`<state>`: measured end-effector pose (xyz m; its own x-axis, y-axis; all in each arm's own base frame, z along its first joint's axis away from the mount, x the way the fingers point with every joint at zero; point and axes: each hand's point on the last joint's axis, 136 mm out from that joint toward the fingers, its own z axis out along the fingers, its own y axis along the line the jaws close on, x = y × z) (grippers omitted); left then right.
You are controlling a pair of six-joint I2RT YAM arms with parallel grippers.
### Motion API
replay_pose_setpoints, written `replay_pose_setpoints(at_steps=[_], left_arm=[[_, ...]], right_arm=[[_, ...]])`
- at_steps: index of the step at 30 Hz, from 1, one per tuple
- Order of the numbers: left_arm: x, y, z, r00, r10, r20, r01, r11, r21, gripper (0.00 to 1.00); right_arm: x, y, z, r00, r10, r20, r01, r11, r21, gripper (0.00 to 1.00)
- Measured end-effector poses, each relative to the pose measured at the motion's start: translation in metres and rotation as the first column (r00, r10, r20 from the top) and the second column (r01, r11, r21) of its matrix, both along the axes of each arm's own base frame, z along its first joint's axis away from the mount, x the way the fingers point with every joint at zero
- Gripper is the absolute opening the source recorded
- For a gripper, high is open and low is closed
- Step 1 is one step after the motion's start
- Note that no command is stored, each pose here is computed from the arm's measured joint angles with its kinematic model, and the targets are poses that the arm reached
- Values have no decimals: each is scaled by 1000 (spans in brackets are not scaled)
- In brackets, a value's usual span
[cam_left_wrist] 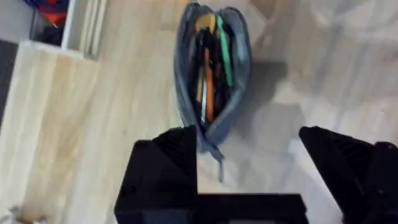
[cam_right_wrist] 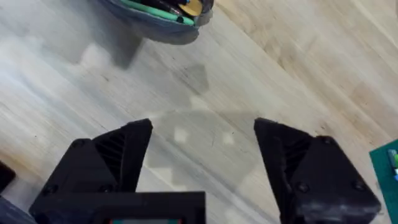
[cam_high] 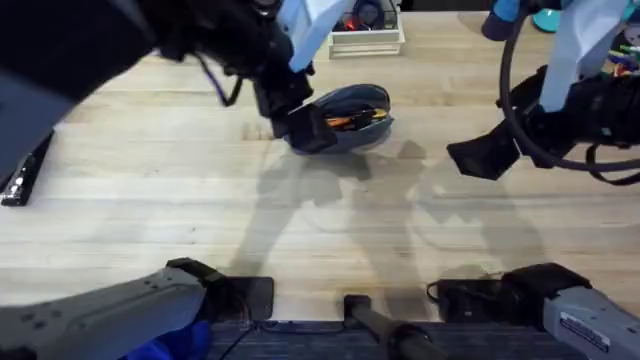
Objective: Unzip the bag, pick up the pens from the table one at a time and place them inside, then zip the bag closed.
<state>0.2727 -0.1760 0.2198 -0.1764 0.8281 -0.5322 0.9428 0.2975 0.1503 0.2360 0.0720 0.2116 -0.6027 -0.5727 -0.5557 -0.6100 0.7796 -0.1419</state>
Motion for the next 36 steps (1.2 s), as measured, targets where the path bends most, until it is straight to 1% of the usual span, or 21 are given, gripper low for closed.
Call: replay_pose_setpoints(at_steps=[4,8,13,19,26,30,34,36], left_arm=[[-23,13,10,999,34,-27,-34,999,12,993],[-47,25,20,996,77,-53,-76,997,9,993],[-68,44,30,984,158,-78,-159,987,0,995],[-91,70,42,965,252,-72,-254,967,-15,995],[-112,93,56,939,345,3,-344,937,-60,994],[-124,99,52,936,351,38,-348,935,-69,993],[-127,103,41,935,354,31,-352,934,-54,993],[-120,104,36,931,362,36,-360,931,-54,994]], right_arm=[[0,0,0,1000,0,-2,0,1000,0,997],[-3,-1,-2,1000,0,-17,0,1000,-3,997],[-6,-1,-4,1000,0,-29,0,1000,-5,997],[-9,-2,-6,999,0,-44,0,1000,-8,997],[-9,-2,-6,999,-1,-45,0,1000,-8,998],[-9,-2,-6,999,-1,-45,0,1000,-8,996],[-9,-2,-6,999,-1,-45,0,1000,-8,998],[-9,-2,-6,999,-1,-45,0,1000,-8,997]])
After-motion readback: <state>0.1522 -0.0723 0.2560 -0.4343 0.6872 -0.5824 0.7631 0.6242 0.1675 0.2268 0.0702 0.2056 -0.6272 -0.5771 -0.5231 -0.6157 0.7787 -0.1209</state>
